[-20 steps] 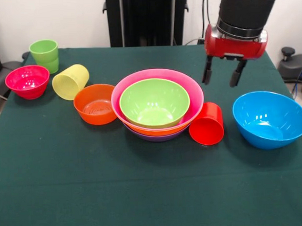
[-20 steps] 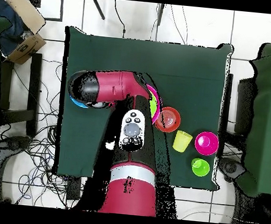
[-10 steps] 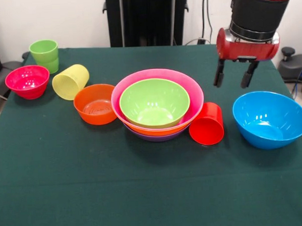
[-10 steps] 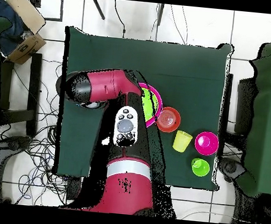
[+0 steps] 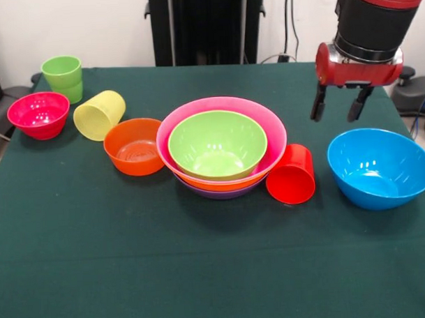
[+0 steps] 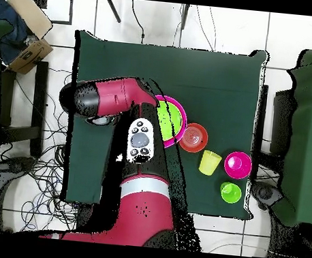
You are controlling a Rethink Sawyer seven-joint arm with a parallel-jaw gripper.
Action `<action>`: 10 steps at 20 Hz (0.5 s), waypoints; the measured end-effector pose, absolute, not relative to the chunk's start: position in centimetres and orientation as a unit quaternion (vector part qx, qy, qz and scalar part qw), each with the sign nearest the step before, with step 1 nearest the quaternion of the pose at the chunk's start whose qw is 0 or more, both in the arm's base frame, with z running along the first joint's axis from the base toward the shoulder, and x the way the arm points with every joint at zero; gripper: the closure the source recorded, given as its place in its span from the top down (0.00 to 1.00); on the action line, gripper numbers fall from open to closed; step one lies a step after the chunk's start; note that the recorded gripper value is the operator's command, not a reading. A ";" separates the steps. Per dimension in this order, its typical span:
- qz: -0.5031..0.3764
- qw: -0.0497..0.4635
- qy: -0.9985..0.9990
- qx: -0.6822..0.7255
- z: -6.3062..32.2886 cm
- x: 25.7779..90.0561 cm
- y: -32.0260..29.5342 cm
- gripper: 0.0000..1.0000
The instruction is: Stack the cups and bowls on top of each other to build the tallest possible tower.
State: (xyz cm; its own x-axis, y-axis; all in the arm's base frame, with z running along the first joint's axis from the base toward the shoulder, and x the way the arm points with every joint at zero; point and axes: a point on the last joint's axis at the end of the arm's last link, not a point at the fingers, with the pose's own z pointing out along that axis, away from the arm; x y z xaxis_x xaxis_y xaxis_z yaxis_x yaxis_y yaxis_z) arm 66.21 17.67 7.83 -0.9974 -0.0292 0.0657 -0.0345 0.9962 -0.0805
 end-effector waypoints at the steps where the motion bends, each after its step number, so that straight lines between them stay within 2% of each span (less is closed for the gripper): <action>1: 0.040 0.033 -0.998 0.017 7.8 66.2 17.8 1.00; 5: 0.041 0.027 -0.999 0.025 7.8 66.1 18.4 1.00; 10: 0.027 -0.058 -0.997 0.042 7.5 67.0 20.2 1.00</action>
